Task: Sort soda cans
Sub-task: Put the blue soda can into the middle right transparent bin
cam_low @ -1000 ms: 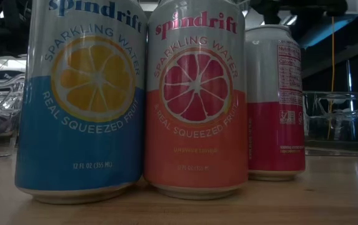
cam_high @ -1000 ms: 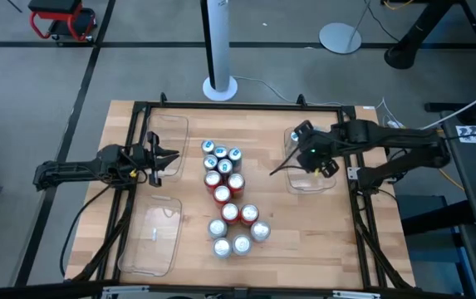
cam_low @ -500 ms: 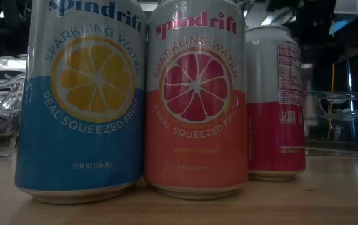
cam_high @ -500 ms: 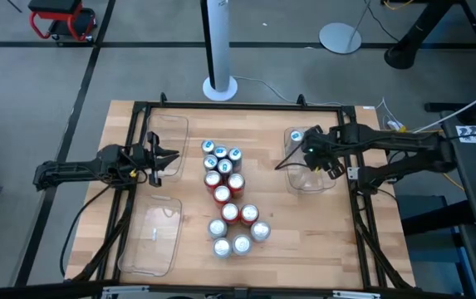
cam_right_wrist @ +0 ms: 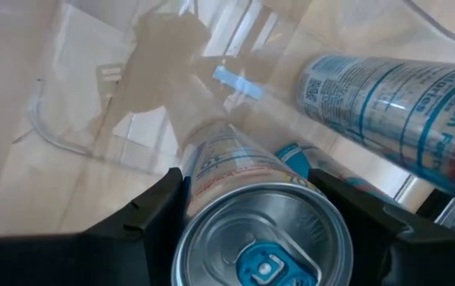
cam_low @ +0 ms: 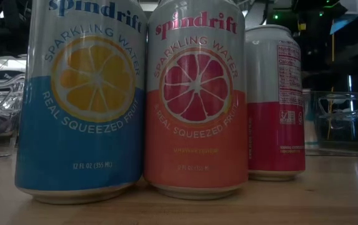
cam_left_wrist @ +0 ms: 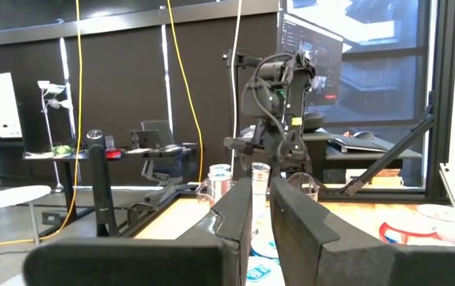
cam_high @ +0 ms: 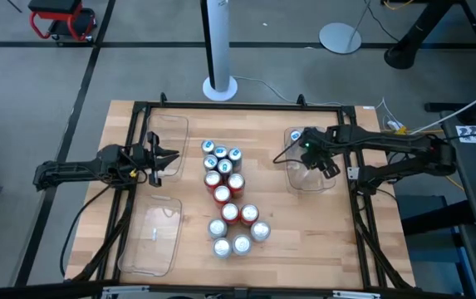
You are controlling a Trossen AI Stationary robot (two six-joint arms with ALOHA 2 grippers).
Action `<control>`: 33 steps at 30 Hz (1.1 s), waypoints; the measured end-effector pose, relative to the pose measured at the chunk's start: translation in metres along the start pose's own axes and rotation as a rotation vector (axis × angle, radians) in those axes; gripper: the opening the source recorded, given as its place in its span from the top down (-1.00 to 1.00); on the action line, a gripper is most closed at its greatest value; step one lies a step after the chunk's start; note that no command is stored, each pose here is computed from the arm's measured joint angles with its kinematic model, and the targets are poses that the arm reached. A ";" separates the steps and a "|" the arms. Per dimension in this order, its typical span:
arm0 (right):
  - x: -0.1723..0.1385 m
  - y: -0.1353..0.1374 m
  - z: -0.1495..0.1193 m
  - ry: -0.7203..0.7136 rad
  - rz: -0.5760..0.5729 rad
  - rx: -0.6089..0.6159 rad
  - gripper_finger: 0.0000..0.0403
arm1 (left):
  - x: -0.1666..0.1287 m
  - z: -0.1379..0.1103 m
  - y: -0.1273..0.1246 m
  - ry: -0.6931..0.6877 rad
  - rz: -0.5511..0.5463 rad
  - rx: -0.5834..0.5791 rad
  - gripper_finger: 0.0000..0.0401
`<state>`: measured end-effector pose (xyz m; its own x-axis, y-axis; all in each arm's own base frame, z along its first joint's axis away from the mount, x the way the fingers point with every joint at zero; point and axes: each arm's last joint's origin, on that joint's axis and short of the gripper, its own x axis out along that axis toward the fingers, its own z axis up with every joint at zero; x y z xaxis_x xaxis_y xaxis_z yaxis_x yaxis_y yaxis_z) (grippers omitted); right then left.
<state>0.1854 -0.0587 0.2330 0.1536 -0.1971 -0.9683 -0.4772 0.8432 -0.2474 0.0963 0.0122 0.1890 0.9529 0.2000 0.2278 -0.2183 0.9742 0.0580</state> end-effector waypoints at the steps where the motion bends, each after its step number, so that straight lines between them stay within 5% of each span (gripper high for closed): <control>1: 0.001 0.001 0.000 0.005 -0.001 -0.001 -0.17 | 0.000 0.000 0.000 0.000 0.000 0.000 0.80; 15: 0.004 0.001 -0.003 0.083 -0.044 -0.008 -0.67 | 0.000 0.000 0.000 0.001 0.001 0.000 0.80; 25: 0.002 0.001 -0.003 0.073 -0.025 -0.009 -0.70 | 0.000 0.000 0.000 0.000 0.000 0.001 0.80; 33: -0.032 -0.011 0.001 0.065 -0.072 0.001 -0.70 | 0.000 0.000 0.000 0.000 0.000 0.000 0.80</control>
<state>0.1869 -0.0614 0.2673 0.1307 -0.2892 -0.9483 -0.4660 0.8263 -0.3162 0.0964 0.0122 0.1889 0.9529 0.2003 0.2276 -0.2186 0.9741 0.0579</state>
